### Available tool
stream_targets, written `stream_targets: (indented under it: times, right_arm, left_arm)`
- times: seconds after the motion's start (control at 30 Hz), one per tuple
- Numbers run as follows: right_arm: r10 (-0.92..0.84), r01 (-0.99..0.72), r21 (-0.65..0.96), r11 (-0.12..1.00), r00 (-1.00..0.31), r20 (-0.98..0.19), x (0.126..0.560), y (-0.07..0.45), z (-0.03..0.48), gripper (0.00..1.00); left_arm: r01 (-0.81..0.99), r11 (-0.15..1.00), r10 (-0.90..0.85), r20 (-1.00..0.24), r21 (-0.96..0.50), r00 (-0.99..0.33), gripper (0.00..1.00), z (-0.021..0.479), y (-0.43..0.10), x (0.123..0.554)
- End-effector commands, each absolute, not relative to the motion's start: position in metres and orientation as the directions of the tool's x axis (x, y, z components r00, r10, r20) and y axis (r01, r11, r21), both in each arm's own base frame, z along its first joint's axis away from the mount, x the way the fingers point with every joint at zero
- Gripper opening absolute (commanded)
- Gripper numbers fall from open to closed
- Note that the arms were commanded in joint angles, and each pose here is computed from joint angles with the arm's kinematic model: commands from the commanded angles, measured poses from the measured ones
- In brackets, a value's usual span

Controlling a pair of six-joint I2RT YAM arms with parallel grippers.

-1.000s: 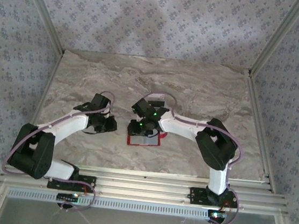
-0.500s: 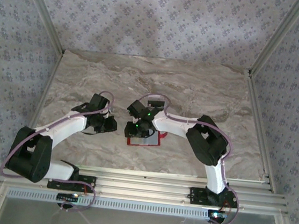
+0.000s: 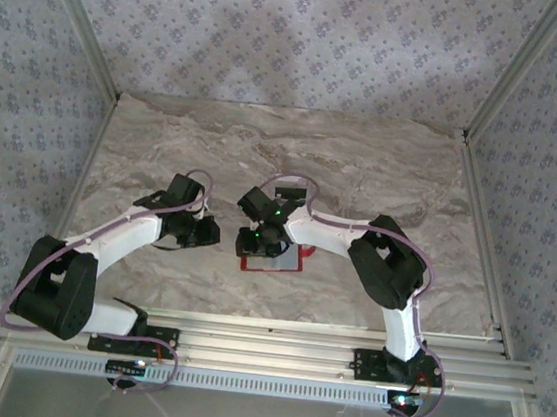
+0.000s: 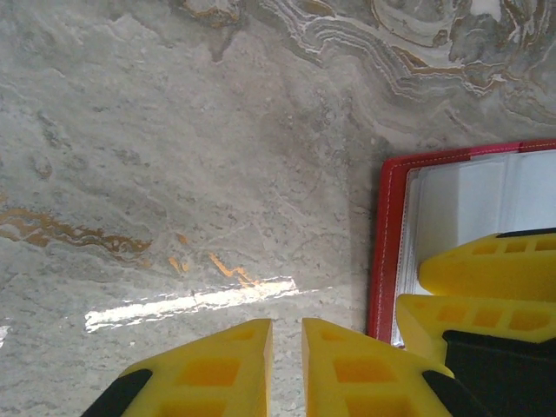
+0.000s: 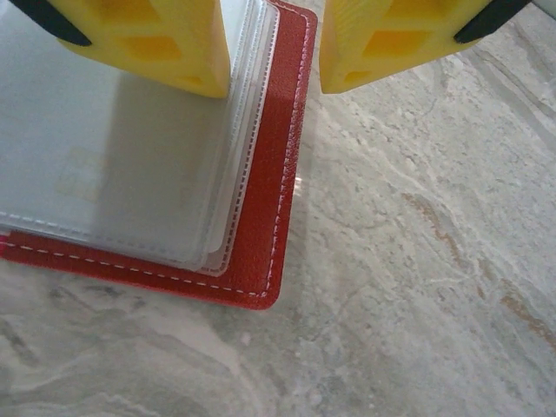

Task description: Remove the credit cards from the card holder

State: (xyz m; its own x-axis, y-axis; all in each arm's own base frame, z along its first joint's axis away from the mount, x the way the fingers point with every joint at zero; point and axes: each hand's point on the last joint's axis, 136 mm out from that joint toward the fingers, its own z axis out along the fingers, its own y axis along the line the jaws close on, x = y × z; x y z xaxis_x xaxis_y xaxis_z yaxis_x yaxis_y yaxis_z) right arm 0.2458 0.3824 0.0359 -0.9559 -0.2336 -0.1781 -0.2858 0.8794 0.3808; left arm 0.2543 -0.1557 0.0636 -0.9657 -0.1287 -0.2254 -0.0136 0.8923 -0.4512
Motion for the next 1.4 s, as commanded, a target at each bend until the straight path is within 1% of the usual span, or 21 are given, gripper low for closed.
stream_targets:
  times: [0.0, 0.3, 0.8, 0.83, 1.37]
  right_arm:
    - [-0.239, -0.279, 0.290, 0.915, -0.957, -0.166, 0.240, 0.359, 0.036, 0.35]
    - [-0.234, -0.272, 0.261, 0.926, -0.957, -0.169, 0.240, 0.348, 0.040, 0.36]
    - [-0.191, -0.234, 0.233, 0.944, -0.962, -0.193, 0.246, 0.325, 0.045, 0.36]
    - [-0.191, -0.227, 0.212, 0.950, -0.966, -0.177, 0.244, 0.318, 0.044, 0.36]
    - [-0.178, -0.200, 0.101, 0.975, -0.965, -0.192, 0.250, 0.288, 0.048, 0.39]
  left_arm:
    - [0.024, 0.880, -0.107, -0.247, -0.475, -0.963, 0.17, 0.077, -0.165, 0.259]
    - [0.043, 0.877, -0.086, -0.246, -0.478, -0.965, 0.17, 0.078, -0.178, 0.260]
    - [0.052, 0.860, -0.063, -0.205, -0.508, -0.977, 0.15, 0.067, -0.212, 0.259]
    - [0.052, 0.859, -0.062, -0.205, -0.509, -0.977, 0.15, 0.067, -0.213, 0.259]
    - [0.062, 0.864, -0.047, -0.203, -0.499, -0.978, 0.15, 0.067, -0.219, 0.262]
